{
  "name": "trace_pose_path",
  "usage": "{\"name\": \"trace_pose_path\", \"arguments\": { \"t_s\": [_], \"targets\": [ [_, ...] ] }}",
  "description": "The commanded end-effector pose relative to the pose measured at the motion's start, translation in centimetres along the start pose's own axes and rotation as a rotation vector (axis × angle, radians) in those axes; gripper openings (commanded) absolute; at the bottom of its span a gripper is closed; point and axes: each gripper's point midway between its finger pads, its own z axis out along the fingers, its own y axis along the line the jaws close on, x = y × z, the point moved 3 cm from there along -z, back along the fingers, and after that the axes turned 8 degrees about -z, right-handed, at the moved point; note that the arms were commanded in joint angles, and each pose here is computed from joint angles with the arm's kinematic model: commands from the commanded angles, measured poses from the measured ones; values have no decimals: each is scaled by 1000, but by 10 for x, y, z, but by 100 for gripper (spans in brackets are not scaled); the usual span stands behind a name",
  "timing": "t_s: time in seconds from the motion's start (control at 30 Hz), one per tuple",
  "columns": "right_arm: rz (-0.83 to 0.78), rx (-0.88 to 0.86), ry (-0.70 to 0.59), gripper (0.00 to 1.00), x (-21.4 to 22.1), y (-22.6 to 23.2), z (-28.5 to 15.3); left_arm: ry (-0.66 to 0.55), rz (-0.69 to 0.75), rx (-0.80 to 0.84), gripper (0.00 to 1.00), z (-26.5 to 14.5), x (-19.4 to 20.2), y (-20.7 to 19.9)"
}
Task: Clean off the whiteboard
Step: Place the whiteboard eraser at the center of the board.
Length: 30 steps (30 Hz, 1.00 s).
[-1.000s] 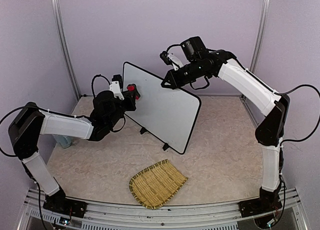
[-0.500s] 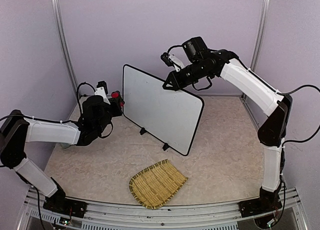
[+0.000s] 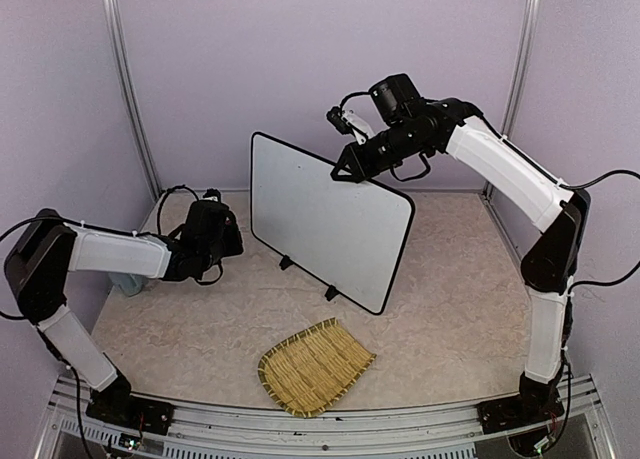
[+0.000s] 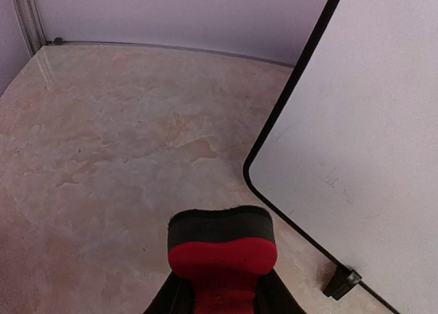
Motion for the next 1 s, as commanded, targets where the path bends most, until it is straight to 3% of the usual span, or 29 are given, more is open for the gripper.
{"name": "trace_pose_path", "arguments": {
  "t_s": [0.0,0.23,0.57,0.7,0.97],
  "targets": [
    [66,-103,73,0,17,22,-9,148,10,-50,30,15,29,11],
    [70,-105,75,0,18,23,-9,259,42,-69,36,28,60,15],
    [70,-109,74,0,18,23,-8,279,27,-87,45,32,66,23],
    [72,-111,76,0,18,23,-7,293,23,-79,68,37,66,23],
    [72,-107,79,0,20,23,-8,373,53,-95,86,52,87,28]
  ]
}}
